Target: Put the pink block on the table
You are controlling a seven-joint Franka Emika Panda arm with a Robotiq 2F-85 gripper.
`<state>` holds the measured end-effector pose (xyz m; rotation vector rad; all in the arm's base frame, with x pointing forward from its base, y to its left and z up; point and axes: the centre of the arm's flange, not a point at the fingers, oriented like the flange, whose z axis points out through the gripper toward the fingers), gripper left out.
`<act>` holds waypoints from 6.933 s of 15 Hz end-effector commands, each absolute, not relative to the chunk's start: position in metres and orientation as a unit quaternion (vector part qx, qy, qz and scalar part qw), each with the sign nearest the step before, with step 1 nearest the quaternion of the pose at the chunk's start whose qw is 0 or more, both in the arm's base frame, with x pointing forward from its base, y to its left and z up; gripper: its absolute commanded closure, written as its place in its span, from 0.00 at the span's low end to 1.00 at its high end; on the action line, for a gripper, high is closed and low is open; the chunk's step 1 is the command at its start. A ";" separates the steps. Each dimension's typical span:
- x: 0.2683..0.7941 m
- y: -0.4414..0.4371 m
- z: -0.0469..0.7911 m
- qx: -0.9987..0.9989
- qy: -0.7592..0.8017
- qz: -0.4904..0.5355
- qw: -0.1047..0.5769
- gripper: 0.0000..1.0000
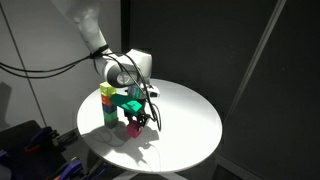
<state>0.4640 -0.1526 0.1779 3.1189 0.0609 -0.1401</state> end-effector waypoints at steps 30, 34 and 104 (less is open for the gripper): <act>0.496 -0.158 0.101 0.998 -0.009 -0.052 0.026 0.15; 0.492 -0.157 0.110 0.998 -0.005 -0.059 0.025 0.00; 0.384 -0.061 0.378 0.998 0.049 0.024 -0.012 0.00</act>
